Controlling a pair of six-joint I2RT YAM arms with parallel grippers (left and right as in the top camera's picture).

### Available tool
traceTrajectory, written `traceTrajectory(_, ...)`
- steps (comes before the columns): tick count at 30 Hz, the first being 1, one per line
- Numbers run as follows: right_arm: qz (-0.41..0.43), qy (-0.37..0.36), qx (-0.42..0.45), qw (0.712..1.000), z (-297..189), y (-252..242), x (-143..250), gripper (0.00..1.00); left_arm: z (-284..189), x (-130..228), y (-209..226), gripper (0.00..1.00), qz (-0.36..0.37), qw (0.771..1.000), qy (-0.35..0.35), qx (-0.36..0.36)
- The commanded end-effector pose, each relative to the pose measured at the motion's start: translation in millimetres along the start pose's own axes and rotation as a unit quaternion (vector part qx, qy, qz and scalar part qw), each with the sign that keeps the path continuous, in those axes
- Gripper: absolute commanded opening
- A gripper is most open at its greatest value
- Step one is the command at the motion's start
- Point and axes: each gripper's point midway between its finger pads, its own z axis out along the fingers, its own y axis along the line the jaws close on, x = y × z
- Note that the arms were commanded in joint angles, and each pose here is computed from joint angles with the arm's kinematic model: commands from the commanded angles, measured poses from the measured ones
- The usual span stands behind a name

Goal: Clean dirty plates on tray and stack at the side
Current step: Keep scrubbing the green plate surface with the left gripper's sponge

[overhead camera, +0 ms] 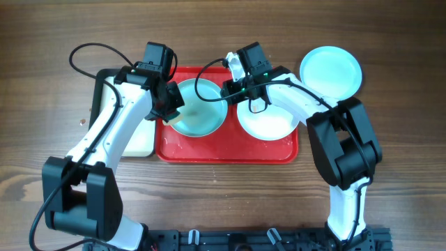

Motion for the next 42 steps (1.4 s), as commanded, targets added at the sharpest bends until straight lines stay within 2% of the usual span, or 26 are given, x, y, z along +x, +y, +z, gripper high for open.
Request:
traceTrajectory(1,0.009,0.010,-0.011,1.000,7,5,6,0.36,-2,-3,3,0.04,-0.011,1.000,-0.008,-0.005)
traceTrajectory(4,0.008,0.010,-0.013,1.000,8,7,7,0.28,-2,-3,3,0.04,-0.011,1.000,-0.008,-0.005)
traceTrajectory(12,-0.003,0.014,-0.011,1.000,11,17,10,0.19,-2,-3,1,0.04,-0.008,1.000,-0.009,-0.004)
traceTrajectory(16,-0.001,0.014,-0.011,1.000,11,17,10,0.05,-2,-2,-1,0.04,-0.005,1.000,-0.009,-0.003)
traceTrajectory(26,0.008,0.014,-0.011,1.000,11,17,10,0.04,4,-1,-1,0.04,-0.005,1.000,-0.004,-0.006)
traceTrajectory(34,0.008,0.014,-0.011,1.000,11,17,10,0.04,41,6,-16,0.04,0.018,1.000,0.017,-0.016)
traceTrajectory(42,0.008,0.014,-0.011,1.000,11,17,10,0.04,79,18,-5,0.04,0.021,0.997,0.052,-0.057)
